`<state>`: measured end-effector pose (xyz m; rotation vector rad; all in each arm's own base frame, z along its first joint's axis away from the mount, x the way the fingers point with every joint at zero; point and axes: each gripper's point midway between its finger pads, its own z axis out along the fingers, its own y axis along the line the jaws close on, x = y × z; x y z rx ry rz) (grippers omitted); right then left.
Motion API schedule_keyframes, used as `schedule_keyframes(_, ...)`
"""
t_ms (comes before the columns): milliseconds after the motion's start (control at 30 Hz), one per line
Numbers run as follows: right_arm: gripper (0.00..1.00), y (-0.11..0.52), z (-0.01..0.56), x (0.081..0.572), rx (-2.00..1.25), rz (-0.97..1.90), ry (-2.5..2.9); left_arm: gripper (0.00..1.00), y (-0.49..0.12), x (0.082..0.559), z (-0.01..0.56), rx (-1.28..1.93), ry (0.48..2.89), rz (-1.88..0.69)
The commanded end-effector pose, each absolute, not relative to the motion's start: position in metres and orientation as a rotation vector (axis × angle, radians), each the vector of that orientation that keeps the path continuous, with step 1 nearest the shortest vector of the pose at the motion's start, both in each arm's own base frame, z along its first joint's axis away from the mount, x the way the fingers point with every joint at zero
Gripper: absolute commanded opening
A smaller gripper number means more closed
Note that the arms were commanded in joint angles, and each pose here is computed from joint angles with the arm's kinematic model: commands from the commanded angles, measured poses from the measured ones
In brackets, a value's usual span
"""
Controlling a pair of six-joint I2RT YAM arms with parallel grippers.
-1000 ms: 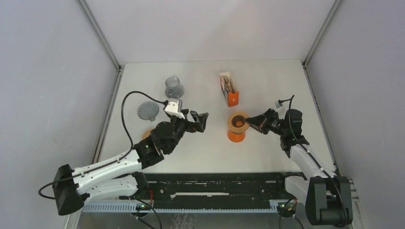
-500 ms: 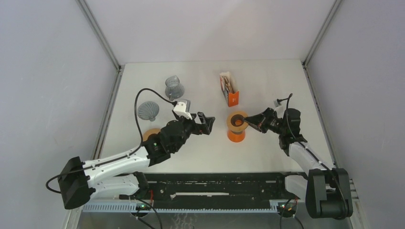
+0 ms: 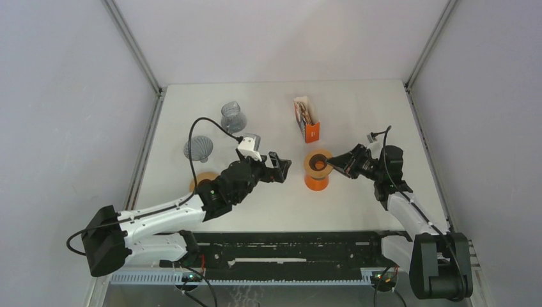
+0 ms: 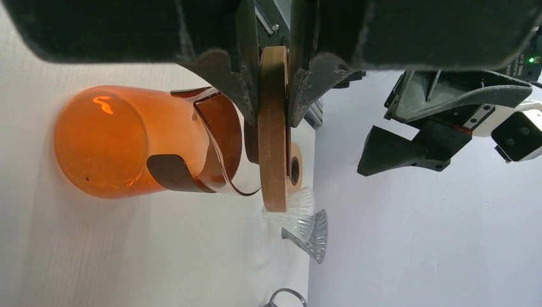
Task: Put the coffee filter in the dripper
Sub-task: Place the dripper holder onto the coffee server.
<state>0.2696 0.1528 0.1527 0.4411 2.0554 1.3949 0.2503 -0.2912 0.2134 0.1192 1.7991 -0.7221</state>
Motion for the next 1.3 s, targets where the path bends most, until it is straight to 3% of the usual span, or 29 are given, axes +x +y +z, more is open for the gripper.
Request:
schedule_keyframes(0,0.26,0.147,0.155,0.276,0.394,1.304,2.051,0.98,-0.301,0.254,0.245,0.083,1.738,-0.805)
schedule_keyframes(800,0.41,0.137,0.177,0.279,0.295,1.174,2.025,0.97,-0.315,0.252,0.237,0.102,1.774,-0.846)
schedule_keyframes(1267,0.61,0.130,0.180,0.288,0.220,1.034,2.048,0.97,-0.328,0.249,0.238,0.135,1.789,-0.893)
